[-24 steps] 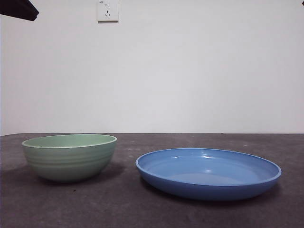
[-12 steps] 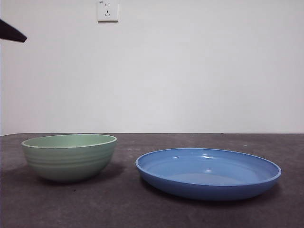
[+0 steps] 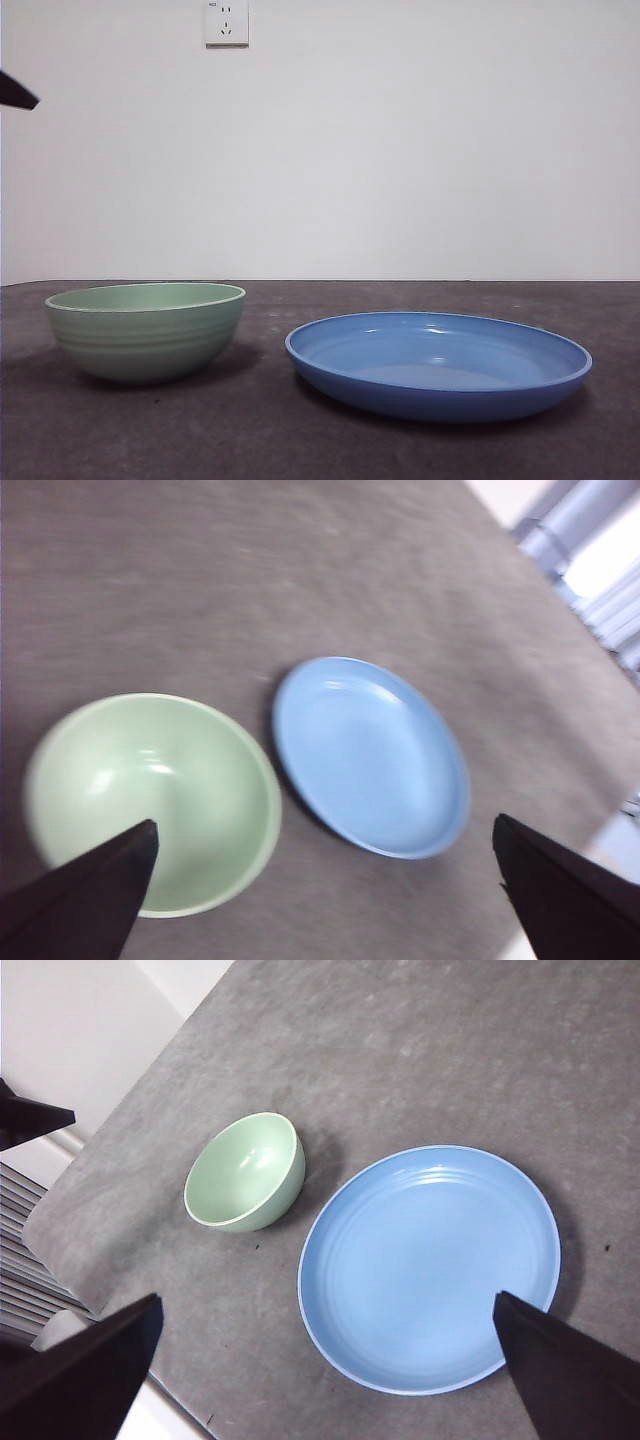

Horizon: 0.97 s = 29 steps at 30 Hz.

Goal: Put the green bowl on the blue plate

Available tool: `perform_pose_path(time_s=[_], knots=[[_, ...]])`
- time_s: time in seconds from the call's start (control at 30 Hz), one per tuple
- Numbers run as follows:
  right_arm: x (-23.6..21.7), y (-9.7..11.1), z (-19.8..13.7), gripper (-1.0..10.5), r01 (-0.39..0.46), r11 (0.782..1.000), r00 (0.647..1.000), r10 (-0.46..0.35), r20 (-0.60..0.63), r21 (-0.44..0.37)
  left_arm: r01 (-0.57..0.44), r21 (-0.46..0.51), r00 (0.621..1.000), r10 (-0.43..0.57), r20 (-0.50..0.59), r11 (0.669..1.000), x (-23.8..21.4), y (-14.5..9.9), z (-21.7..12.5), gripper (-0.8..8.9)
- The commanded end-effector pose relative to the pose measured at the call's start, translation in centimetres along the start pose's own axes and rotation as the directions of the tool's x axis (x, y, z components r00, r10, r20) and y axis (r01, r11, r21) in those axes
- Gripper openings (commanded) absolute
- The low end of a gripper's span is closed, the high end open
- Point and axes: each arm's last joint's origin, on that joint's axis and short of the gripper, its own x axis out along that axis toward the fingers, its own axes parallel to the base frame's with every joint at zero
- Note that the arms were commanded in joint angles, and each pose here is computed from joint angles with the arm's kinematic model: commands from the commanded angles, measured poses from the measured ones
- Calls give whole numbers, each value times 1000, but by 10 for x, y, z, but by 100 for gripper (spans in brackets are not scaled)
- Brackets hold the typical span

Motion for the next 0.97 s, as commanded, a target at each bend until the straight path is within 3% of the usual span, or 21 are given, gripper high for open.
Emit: perform_pose_path(time_s=[0.03, 0.17, 0.33, 0.73, 0.97], knots=[[-2, 3, 4, 626, -6, 1000, 1000, 6, 17, -27, -69, 17, 997, 69, 21, 997, 1, 1, 7, 621], [-2, 3, 4, 626, -6, 1000, 1000, 6, 17, -26, -173, -13, 985, 173, -12, 985, 10, 10, 7, 620], [-2, 3, 4, 626, -6, 1000, 1000, 6, 17, -24, -254, -73, 961, 243, -130, 964, 33, 27, 5, 616], [-2, 3, 4, 626, -6, 1000, 1000, 6, 17, -20, -370, -134, 867, 290, -405, 919, 97, 71, -7, 615], [-2, 3, 4, 626, -6, 1000, 1000, 6, 16, -19, -412, -132, 830, 312, -462, 901, 124, 88, -2, 584]])
